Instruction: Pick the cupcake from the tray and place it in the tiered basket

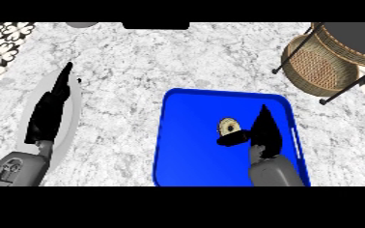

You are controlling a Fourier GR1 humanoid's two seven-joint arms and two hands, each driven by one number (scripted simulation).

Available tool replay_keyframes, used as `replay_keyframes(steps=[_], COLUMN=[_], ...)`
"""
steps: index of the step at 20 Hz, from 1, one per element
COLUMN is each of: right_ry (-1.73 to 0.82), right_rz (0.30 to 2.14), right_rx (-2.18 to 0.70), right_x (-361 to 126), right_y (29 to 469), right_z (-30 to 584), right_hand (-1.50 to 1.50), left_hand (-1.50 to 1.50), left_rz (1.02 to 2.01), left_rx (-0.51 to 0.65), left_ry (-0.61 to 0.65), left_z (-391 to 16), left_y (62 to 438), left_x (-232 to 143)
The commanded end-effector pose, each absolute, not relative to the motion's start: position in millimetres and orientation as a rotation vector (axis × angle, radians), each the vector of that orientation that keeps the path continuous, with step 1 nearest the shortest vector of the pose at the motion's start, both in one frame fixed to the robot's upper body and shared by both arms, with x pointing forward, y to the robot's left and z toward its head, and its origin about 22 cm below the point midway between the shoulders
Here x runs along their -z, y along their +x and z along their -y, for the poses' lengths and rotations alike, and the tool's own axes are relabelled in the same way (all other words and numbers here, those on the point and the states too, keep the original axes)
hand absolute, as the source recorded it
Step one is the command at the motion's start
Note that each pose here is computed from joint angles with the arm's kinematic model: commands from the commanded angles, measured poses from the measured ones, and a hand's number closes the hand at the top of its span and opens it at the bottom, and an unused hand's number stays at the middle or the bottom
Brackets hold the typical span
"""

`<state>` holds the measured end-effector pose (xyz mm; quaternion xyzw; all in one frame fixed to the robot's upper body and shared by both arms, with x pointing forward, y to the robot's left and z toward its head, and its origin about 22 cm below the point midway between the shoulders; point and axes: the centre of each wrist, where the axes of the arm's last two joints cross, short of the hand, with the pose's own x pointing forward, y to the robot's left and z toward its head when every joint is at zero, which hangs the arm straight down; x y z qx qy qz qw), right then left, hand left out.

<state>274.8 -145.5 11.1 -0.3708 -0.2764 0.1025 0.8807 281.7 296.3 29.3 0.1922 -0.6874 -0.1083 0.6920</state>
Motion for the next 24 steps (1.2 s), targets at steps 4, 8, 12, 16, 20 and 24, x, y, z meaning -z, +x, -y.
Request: replay_keyframes(steps=[4,8,12,16,20,24], right_ry=[-0.745,-0.715,-0.644,-0.697,-0.729,-0.668], right_rz=[0.389,0.361,0.357,0.382,0.402,0.463], right_rx=[-0.083,-0.093,-0.109,-0.333,-0.306,-0.13], right_x=[-20,-12,-2,3,10,-9], right_y=[293,299,290,301,297,302], right_z=[135,128,126,102,109,107], right_hand=[-1.5,-1.5,1.5,1.5,1.5,1.5], left_hand=[0.0,0.0,0.0,0.0,0.0,0.0], left_rz=[1.55,1.54,1.55,1.54,1.537,1.534], left_rx=[0.234,0.246,0.24,0.225,0.254,0.241], left_ry=[0.426,0.416,0.429,0.434,0.459,0.438], left_z=[-296,-288,-304,-306,-287,-303], left_y=[279,286,285,280,277,283], left_x=[-33,-44,-40,-35,-16,-47])
